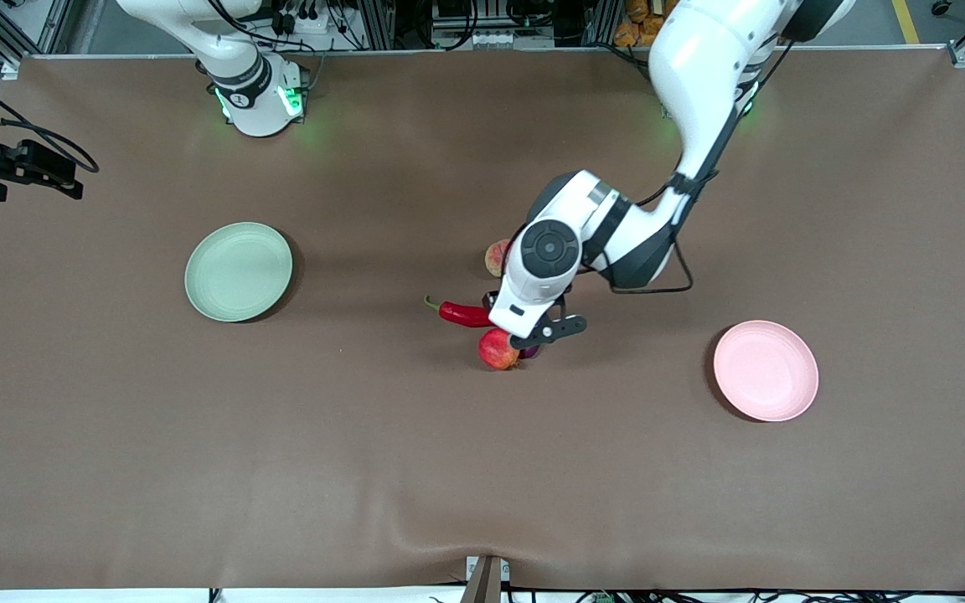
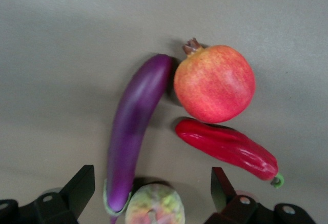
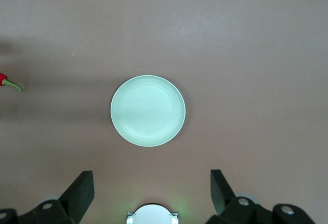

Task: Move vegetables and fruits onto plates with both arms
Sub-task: 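Reach the left gripper over the purple eggplant, then lower the left gripper and close it on the eggplant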

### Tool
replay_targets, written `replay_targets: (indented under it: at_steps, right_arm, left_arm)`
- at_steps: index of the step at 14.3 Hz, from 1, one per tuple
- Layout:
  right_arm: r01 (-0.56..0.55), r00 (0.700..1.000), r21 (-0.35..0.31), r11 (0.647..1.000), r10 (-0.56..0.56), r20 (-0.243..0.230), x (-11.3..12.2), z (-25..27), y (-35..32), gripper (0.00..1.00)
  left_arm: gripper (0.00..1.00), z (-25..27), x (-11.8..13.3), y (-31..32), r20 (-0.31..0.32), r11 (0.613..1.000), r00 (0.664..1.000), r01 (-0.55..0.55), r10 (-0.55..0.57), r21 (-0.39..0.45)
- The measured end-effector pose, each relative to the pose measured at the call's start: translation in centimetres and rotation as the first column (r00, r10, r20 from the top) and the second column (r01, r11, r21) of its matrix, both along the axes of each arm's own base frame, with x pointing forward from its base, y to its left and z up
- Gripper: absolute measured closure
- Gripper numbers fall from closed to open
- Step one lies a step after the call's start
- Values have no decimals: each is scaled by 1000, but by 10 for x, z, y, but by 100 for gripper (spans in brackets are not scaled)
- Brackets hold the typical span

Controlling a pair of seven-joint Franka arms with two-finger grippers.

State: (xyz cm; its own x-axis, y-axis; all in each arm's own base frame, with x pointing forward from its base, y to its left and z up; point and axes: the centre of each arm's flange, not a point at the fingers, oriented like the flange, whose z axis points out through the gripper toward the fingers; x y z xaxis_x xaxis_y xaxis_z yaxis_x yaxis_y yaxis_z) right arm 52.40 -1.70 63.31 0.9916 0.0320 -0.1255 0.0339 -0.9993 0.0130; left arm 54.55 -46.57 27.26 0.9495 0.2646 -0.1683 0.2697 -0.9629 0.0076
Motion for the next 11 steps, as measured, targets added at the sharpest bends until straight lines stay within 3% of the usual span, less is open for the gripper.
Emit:
replay_targets:
  at_steps: [5,11]
  right_arm:
    - [0,1000,0,1000,0,0,0,0,0,0]
    - [0,1000,0,1000,0,-4,0,-2,0,0]
  left_arm:
    - [0,-22,13,8,42,1000,999,1,-1,3]
    - [0,-73,-2,18,-24,998,999,45,-44,47]
